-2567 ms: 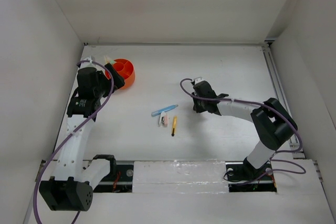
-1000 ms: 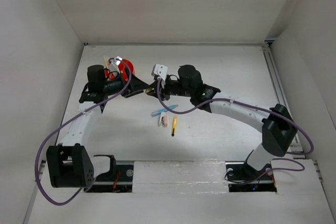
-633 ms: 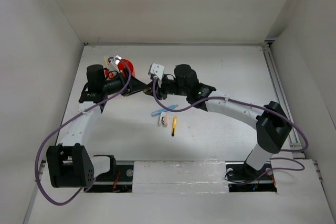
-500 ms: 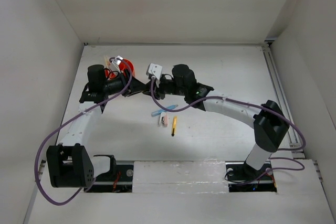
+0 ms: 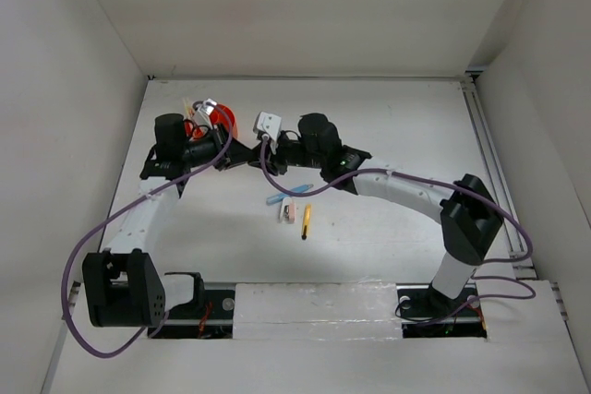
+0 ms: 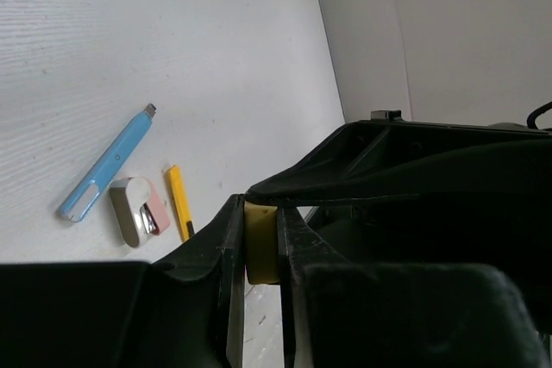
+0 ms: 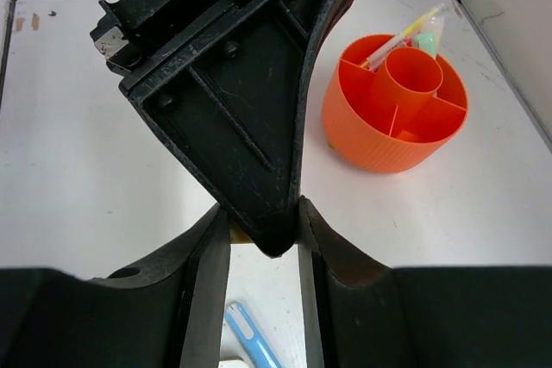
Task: Sort the stationery into containers
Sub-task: Place the stationery in the storage box, then pick up the stapler from the center of the board.
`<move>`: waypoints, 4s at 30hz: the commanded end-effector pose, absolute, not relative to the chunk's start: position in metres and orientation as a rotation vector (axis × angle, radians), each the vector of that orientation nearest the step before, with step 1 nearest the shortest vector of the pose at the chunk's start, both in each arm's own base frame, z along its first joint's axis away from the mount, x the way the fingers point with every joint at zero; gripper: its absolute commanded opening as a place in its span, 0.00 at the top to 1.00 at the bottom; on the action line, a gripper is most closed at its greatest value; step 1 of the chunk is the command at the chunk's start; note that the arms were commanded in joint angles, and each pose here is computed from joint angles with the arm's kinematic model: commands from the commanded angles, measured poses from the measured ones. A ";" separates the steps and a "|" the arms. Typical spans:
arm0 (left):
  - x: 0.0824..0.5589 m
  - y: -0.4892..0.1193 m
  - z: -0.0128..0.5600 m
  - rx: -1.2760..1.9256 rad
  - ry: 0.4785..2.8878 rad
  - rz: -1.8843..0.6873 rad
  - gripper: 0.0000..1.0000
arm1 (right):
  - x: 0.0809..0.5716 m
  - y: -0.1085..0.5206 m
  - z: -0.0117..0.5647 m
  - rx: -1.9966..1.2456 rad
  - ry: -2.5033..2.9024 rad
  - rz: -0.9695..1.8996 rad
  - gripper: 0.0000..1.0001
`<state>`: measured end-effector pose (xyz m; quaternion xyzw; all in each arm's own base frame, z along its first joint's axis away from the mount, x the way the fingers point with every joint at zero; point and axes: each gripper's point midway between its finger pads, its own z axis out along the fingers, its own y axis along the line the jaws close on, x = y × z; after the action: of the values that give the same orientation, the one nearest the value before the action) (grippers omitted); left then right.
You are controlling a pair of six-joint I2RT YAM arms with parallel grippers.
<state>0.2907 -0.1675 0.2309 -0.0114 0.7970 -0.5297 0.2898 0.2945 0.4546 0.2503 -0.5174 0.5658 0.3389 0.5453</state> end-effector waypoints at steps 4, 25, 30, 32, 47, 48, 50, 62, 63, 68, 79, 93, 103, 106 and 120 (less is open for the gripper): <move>0.312 -0.159 0.246 -0.066 2.122 -1.258 1.00 | 0.294 0.468 0.293 -1.183 1.188 0.802 0.51; 0.498 -0.062 0.229 -0.202 2.275 -0.377 1.00 | 0.270 0.378 0.283 -1.117 1.265 0.713 0.22; 0.522 -0.072 0.199 -0.151 2.324 -0.358 1.00 | 0.265 0.381 0.278 -1.135 1.277 0.722 0.22; 0.524 -0.068 0.192 -0.165 2.334 -0.329 1.00 | 0.264 0.380 0.282 -1.131 1.269 0.722 0.22; 0.516 -0.058 0.160 -0.159 2.394 -0.253 1.00 | 0.262 0.388 0.279 -1.153 1.264 0.744 0.21; 0.514 -0.058 0.159 -0.160 2.403 -0.252 1.00 | 0.262 0.388 0.279 -1.153 1.264 0.744 0.21; 0.514 -0.058 0.159 -0.160 2.404 -0.252 0.99 | 0.262 0.388 0.279 -1.158 1.258 0.737 0.21; 0.505 -0.062 0.167 -0.177 2.408 -0.253 0.84 | 0.261 0.387 0.283 -1.154 1.250 0.737 0.21; 0.505 -0.062 0.170 -0.177 2.408 -0.253 0.83 | 0.260 0.386 0.287 -1.150 1.242 0.737 0.21; 0.505 -0.062 0.165 -0.191 2.428 -0.255 0.81 | 0.260 0.385 0.283 -1.154 1.250 0.737 0.21; 0.506 -0.086 0.193 -0.114 2.373 -0.427 0.66 | 0.261 0.385 0.285 -1.139 1.252 0.737 0.21; 0.491 -0.106 0.279 -0.110 2.180 -0.596 0.00 | 0.323 0.365 0.242 -0.886 1.696 0.485 0.00; 0.434 -0.035 0.314 -0.542 2.054 -0.253 0.00 | 0.311 0.335 0.172 -0.533 2.092 0.229 0.00; 0.406 -0.019 0.316 -0.597 2.020 -0.201 0.00 | 0.292 0.337 0.145 -0.444 2.162 0.180 0.00; 0.353 -0.019 0.252 -0.572 2.065 -0.254 0.00 | 0.273 0.358 0.071 -0.393 2.329 0.148 0.15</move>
<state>0.3442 -0.0130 0.2286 -0.2463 0.8637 -0.0774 0.4328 0.2685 0.3466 0.0539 -0.1869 0.9155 0.0349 0.3546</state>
